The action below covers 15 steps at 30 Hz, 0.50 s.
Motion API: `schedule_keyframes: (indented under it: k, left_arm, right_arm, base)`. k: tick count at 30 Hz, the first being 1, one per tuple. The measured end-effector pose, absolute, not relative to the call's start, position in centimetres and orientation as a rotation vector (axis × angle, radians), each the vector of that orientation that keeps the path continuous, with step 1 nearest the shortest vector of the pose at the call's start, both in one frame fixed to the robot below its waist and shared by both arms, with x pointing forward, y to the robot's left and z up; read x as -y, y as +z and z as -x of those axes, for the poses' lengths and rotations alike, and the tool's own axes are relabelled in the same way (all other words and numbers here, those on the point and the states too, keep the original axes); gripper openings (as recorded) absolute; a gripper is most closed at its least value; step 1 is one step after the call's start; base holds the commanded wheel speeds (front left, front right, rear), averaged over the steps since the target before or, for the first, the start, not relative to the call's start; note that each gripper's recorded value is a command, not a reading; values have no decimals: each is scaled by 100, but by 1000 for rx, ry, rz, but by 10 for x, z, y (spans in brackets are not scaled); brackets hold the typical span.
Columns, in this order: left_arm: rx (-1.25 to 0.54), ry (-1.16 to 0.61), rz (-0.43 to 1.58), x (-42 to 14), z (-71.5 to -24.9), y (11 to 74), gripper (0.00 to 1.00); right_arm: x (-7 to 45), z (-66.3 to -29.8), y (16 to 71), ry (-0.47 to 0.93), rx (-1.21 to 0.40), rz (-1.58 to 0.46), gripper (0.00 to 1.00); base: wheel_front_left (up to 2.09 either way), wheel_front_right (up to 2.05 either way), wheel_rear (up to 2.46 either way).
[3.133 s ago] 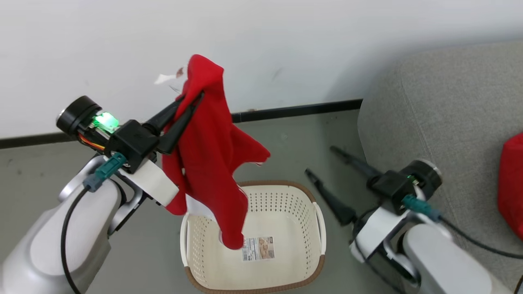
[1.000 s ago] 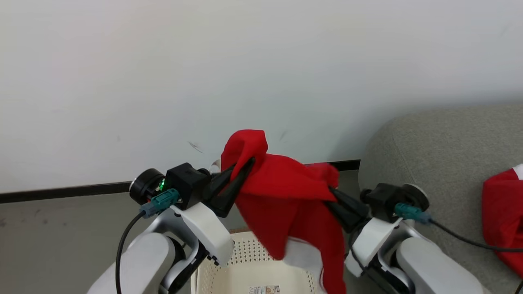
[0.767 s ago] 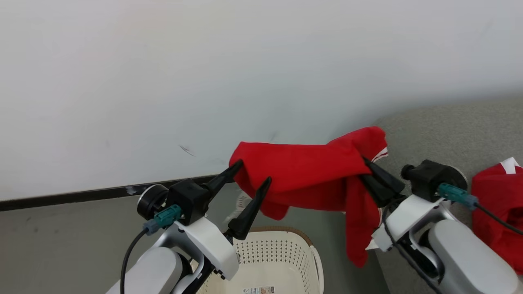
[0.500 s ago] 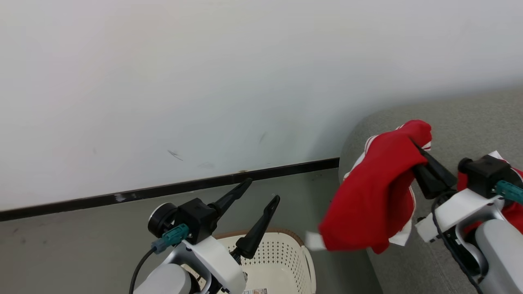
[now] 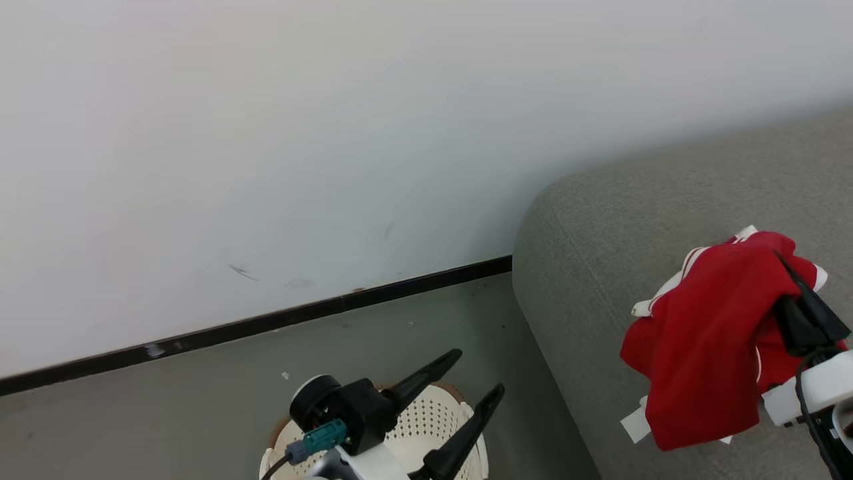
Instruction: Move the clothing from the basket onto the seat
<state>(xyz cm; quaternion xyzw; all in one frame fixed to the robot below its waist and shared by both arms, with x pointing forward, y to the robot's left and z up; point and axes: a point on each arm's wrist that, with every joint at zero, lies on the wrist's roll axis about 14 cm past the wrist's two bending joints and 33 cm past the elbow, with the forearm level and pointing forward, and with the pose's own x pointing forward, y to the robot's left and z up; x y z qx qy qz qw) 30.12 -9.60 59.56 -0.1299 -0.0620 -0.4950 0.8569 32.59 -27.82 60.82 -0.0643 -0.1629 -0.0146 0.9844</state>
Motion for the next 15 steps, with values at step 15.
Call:
schedule_keyframes:
  k: [15]
  left_arm:
    - [126, -1198, 302, 135, -274, 592, 100]
  right_arm:
    - [314, -274, 599, -184, 288, 116, 0]
  base:
    - [0, 0, 0]
